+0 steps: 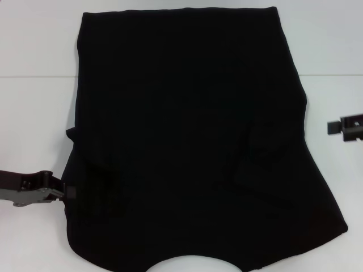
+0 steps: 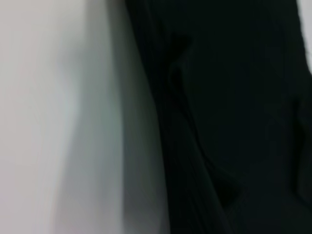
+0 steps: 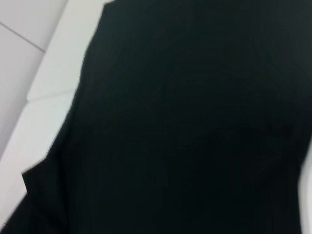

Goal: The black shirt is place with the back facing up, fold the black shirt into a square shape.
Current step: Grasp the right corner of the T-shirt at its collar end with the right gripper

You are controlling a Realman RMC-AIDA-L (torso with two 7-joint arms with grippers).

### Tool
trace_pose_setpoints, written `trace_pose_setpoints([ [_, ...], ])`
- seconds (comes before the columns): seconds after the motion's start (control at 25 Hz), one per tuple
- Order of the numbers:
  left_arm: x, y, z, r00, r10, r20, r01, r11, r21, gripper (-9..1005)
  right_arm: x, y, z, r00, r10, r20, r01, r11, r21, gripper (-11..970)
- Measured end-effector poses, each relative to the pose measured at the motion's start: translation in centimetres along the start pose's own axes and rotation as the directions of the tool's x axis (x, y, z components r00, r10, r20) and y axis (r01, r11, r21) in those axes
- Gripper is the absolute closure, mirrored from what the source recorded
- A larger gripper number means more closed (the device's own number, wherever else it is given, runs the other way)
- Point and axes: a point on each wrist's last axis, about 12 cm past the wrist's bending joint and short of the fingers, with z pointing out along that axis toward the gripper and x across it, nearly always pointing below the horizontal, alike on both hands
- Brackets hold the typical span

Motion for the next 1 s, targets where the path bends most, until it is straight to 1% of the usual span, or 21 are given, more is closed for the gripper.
trace_pose_setpoints([
  [0.12,0.0,-0.1,-0.4,1.0,0.005,-0.01,-0.005,1.0,0.014,925,1.0,-0.7,-1.0,0.999,0.008,-0.04,-0.007,1.0,0.015,308],
  [0.24,-0.2,-0.2,-0.5,1.0,0.009,-0.006,-0.009,1.0,0.01,925,2.2,-1.5,-1.8,0.996,0.028,-0.089,-0.024,0.999,0.044,309],
  [0.4,-0.5,-0.2,-0.4,1.0,0.012,0.002,-0.012,1.0,0.002,925,3.5,-2.1,-2.0,0.987,0.04,-0.159,-0.029,0.997,0.07,309],
  [0.6,-0.7,0.0,-0.3,1.0,0.005,0.018,-0.005,1.0,-0.012,926,4.6,-2.4,-1.5,0.976,0.0,-0.218,0.016,0.997,0.072,310],
  [0.76,-0.7,0.0,-0.3,1.0,0.001,0.022,-0.001,1.0,-0.014,926,5.2,-2.5,-0.6,0.971,-0.017,-0.239,0.04,0.995,0.09,311],
  [1.0,-0.6,0.2,0.0,1.0,-0.006,0.022,0.007,1.0,-0.014,926,5.8,-2.2,0.9,0.962,-0.051,-0.27,0.077,0.993,0.087,312],
])
